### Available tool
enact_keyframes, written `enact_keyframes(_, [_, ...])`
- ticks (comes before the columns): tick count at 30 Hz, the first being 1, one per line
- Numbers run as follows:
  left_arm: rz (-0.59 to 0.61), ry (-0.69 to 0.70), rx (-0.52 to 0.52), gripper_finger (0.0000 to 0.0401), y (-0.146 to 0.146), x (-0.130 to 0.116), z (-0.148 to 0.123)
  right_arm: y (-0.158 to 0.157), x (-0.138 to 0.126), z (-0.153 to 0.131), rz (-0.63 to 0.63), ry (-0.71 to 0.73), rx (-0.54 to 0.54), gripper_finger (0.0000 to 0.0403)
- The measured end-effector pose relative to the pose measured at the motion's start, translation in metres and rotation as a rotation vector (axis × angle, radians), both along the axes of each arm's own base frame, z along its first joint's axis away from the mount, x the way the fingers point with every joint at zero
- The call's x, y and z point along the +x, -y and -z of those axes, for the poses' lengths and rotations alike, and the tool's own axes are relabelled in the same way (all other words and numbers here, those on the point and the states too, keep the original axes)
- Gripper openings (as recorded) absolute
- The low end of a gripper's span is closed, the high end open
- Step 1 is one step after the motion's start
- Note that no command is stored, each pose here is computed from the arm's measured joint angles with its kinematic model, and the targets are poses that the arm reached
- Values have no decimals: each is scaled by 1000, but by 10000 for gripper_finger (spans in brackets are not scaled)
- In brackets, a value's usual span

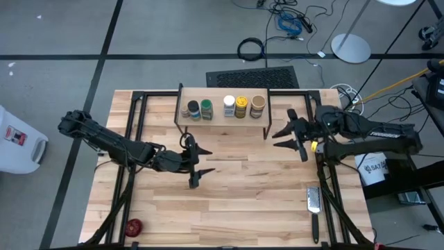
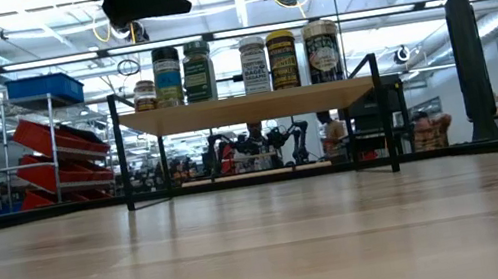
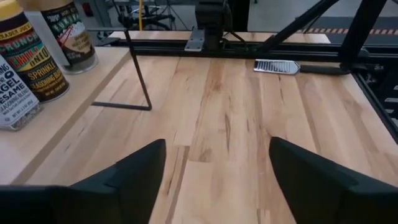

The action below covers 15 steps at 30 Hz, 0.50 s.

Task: Shelf spices
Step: Return to Home Position

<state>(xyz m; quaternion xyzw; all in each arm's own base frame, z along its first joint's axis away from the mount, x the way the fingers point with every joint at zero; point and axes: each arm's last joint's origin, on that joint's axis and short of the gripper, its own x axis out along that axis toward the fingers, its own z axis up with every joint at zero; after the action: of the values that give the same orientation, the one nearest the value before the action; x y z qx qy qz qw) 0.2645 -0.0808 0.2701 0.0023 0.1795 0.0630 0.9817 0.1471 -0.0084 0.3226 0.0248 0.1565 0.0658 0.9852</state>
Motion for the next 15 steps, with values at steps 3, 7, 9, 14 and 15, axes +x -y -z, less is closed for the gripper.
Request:
enact_keyframes(3, [0, 1, -16, 272, 1, 0, 0, -3, 0, 0, -18, 0, -4, 80])
enact_keyframes(7, [8, 24, -3, 246, 0, -3, -5, -6, 0, 2, 0, -19, -34, 38])
enact_keyframes(9, [-3, 47, -10, 235, -2, -5, -10, -7, -1, 4, 3, -37, -48, 20])
enact_keyframes(14, [-6, 89, -29, 202, -4, -13, -21, -9, -2, 6, -11, -61, -63, 3])
enact_keyframes(15, [-5, 98, -32, 194, -5, -14, -23, -10, -2, 6, -14, -61, -63, 3])
